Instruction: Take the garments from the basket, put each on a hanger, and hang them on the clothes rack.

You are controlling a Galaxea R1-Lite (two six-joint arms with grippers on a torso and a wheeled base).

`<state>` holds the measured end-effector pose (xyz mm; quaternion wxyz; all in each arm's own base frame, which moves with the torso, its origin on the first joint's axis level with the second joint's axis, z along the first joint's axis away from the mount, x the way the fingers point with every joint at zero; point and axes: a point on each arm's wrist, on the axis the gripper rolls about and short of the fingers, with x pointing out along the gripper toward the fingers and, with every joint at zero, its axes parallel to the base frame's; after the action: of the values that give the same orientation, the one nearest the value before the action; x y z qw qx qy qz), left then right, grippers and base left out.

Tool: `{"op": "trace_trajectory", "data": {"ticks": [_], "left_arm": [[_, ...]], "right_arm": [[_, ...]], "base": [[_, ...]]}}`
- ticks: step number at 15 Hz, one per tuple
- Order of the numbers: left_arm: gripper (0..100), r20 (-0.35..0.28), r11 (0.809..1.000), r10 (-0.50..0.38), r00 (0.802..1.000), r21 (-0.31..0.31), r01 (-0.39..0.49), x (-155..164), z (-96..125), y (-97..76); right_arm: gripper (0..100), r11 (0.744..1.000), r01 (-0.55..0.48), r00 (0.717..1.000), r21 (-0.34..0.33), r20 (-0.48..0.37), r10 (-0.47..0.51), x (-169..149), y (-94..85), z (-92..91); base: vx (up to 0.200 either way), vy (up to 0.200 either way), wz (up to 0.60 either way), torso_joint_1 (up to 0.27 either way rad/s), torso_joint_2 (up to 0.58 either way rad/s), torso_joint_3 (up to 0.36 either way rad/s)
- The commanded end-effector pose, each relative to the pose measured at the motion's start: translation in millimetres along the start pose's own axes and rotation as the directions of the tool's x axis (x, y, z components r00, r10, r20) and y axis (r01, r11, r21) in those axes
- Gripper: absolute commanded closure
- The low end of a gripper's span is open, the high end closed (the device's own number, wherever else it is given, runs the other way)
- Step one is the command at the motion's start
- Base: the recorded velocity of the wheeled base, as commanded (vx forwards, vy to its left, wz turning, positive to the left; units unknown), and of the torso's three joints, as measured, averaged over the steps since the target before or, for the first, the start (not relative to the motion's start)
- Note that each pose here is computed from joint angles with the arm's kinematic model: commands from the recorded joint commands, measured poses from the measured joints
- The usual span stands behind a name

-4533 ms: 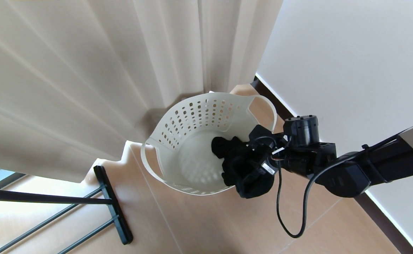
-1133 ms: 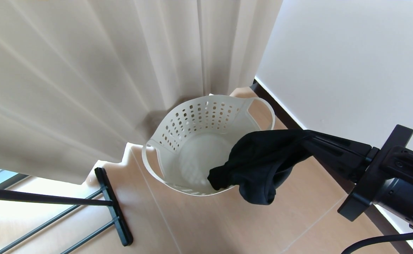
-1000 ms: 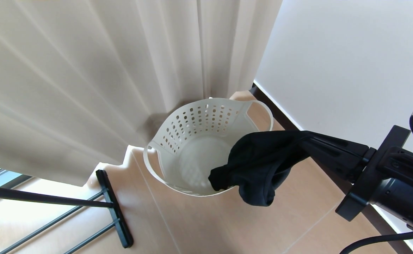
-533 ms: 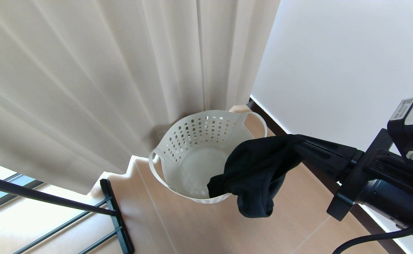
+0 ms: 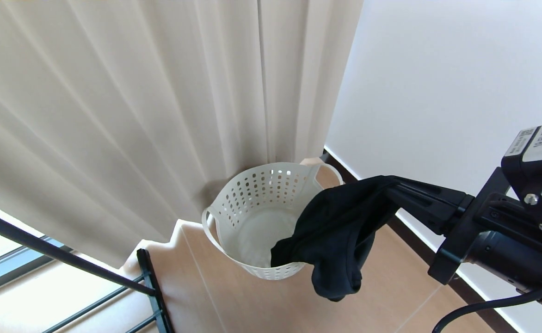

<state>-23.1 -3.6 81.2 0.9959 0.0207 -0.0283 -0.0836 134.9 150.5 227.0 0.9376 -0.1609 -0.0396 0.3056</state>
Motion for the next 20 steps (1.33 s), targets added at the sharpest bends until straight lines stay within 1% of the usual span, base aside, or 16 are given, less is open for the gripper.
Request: {"op": "trace_trajectory", "data": {"ticks": [1,5,11,20], "left_arm": [[0,0.002,1.0,0.0,1.0,0.0,0.0,0.0,0.1,0.0],[0,0.002,1.0,0.0,1.0,0.001,0.0,0.0,0.1,0.0],[0,0.002,1.0,0.0,1.0,0.001,0.0,0.0,0.1,0.0],[0,0.002,1.0,0.0,1.0,-0.002,0.0,0.0,0.1,0.0]], "right_arm": [[100,1.0,0.0,1.0,-0.001,0.0,0.0,0.0,0.1,-0.2],[100,1.0,-0.001,1.0,-0.001,-0.003,0.001,0.7,0.4,-0.8],[100,1.0,0.0,1.0,-0.002,-0.006,0.0,0.7,0.3,-1.4],[100,1.0,0.0,1.0,-0.006,-0.016,0.0,-0.1,0.4,-4.3]], "base": [[0.0,0.0,0.0,0.032,-0.31,-0.061],[0.0,0.0,0.0,0.073,-0.41,-0.141],[0.0,0.0,0.0,0.125,-0.46,-0.138],[0.0,0.0,0.0,0.184,-0.5,-0.12]]}}
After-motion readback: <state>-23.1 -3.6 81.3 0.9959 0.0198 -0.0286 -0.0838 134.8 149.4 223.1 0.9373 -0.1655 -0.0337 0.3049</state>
